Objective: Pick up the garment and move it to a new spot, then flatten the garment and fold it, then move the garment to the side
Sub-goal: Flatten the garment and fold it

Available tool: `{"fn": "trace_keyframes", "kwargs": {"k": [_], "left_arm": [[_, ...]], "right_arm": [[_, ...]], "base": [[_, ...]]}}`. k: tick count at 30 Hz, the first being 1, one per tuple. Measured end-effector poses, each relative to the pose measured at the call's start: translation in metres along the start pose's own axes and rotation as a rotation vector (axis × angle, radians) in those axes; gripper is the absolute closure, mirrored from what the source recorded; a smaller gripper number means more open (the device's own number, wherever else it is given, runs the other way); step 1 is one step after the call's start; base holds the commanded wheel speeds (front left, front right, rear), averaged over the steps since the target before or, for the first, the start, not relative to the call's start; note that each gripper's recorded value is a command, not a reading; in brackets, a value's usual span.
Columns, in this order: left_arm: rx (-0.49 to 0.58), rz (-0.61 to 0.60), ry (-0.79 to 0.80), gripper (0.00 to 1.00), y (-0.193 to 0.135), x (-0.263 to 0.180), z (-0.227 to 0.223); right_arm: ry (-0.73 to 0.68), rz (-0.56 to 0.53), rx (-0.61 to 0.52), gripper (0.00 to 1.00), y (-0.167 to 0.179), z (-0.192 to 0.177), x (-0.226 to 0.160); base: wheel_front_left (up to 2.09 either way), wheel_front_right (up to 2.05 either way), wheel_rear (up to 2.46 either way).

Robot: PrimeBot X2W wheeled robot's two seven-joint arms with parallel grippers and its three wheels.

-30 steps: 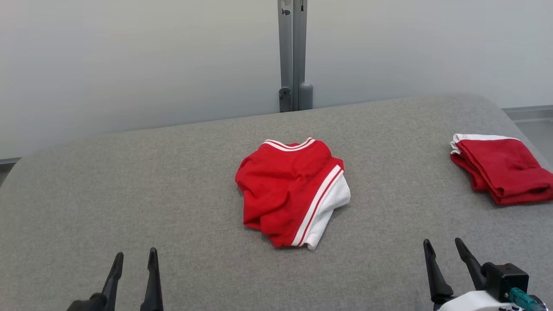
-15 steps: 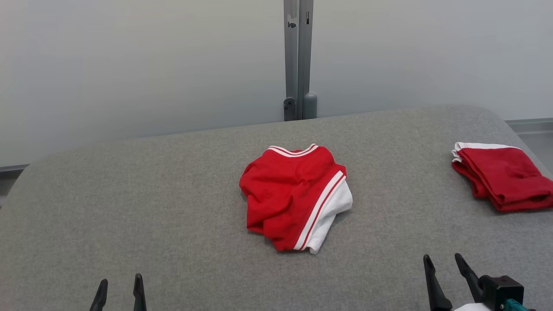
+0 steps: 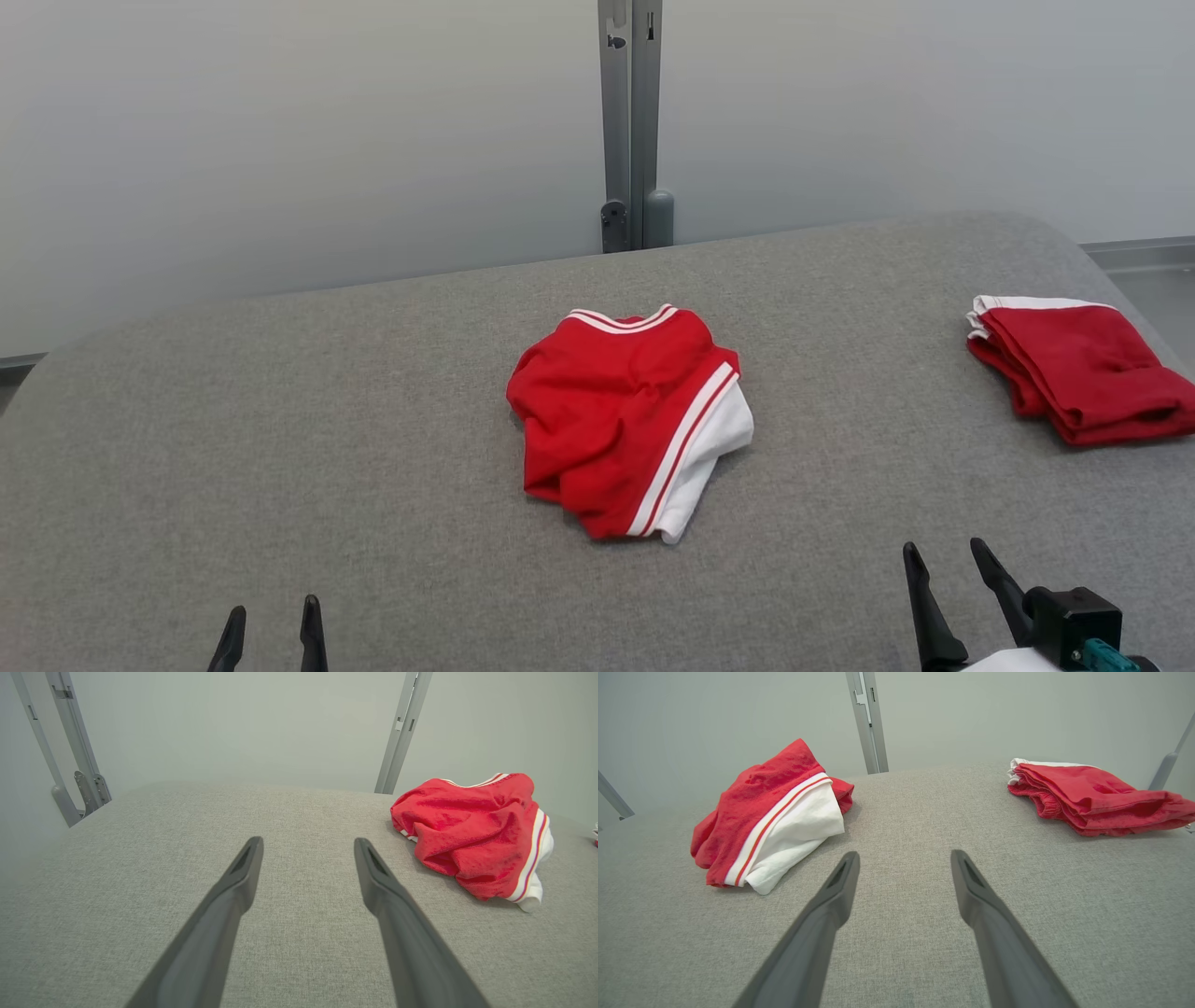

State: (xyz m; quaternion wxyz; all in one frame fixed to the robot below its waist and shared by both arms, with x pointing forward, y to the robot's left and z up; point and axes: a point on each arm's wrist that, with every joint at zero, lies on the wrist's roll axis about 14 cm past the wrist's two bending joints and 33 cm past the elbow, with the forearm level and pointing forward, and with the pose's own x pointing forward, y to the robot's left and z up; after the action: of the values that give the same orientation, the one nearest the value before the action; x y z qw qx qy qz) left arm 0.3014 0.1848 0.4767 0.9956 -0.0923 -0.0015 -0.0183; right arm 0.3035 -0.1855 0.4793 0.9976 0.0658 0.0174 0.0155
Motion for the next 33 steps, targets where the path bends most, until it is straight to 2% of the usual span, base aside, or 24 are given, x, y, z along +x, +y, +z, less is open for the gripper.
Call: {"fn": "trace_keyframes", "kwargs": {"k": [6,11,22,28,33], "left_arm": [[-0.019,-0.036,0.025,0.00,-0.011,0.006,-0.008],[-0.045,-0.141,0.065,0.00,-0.041,0.036,-0.006],[-0.003,-0.442,0.279,0.00,-0.157,0.125,0.013],[0.041,-0.526,0.495,0.00,-0.213,0.147,-0.008],[0.078,-0.565,0.600,0.00,-0.250,0.162,-0.021]], "right_arm": [[-0.001,-0.005,0.002,0.00,-0.001,0.000,-0.001],[-0.011,-0.014,0.001,0.00,-0.002,0.004,-0.001],[-0.020,-0.087,0.009,0.00,-0.018,0.008,-0.015],[-0.014,-0.189,0.013,0.00,-0.044,0.006,-0.034],[-0.020,-0.286,0.020,0.00,-0.066,0.007,-0.051]], "base": [[0.00,0.00,0.00],[0.00,0.00,0.00],[0.00,0.00,0.00],[0.00,0.00,0.00],[0.00,0.00,0.00]]}}
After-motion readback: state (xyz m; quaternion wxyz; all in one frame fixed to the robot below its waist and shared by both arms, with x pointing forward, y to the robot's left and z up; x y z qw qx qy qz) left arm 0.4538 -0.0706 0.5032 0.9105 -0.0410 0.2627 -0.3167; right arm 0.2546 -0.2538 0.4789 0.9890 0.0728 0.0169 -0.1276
